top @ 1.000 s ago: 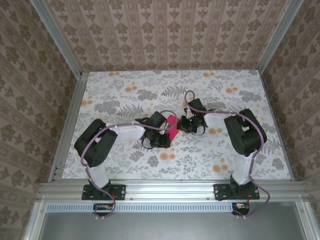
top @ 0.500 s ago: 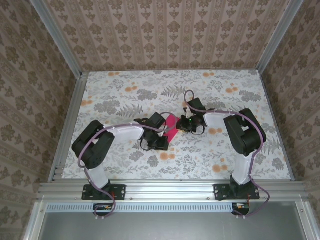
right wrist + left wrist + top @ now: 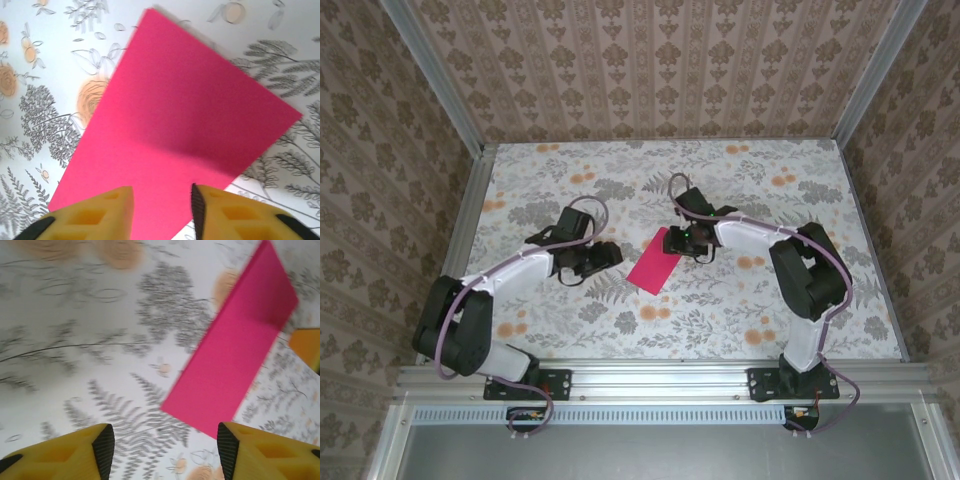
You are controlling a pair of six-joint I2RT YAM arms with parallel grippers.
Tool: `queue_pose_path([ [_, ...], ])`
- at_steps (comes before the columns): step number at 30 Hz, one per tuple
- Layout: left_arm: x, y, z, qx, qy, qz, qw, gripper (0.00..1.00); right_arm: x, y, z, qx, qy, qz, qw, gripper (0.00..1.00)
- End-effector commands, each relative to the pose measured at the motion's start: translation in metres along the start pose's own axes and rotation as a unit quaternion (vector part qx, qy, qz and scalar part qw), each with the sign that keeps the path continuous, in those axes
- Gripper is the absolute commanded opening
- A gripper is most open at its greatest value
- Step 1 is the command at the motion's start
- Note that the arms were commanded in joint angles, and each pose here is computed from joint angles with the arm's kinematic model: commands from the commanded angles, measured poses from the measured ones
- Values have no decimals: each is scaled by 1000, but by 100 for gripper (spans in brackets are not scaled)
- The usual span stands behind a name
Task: Fold a paper plane with a square sheet of paper (pick it up from the middle)
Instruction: First fold in half a square sheet of paper at the center of the table, then rotate the square sheet of paper at the center of the table.
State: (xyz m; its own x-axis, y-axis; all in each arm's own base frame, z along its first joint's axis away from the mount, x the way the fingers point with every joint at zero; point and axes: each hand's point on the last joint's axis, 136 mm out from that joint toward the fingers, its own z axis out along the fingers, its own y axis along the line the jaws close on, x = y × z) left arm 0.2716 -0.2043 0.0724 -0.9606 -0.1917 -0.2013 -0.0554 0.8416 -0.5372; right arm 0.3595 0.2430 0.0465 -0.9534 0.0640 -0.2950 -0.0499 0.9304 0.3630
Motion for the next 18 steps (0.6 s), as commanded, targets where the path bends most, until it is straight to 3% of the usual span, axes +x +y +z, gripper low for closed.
queue_pose_path([
  [1, -2, 8, -6, -3, -15, -24, 1000, 64, 0, -14, -7, 93, -17, -22, 995, 43],
  [9, 0, 16, -7, -1, -8, -35, 999, 72, -9, -11, 14, 135, -13, -51, 989, 55],
  [12, 3, 15, -6, 0, -1, -35, 999, 74, -2, -14, 24, 148, 13, -70, 986, 57],
  [18, 8, 10, -4, 3, 20, -10, 1000, 77, 12, 2, 43, 108, 53, -158, 980, 57],
])
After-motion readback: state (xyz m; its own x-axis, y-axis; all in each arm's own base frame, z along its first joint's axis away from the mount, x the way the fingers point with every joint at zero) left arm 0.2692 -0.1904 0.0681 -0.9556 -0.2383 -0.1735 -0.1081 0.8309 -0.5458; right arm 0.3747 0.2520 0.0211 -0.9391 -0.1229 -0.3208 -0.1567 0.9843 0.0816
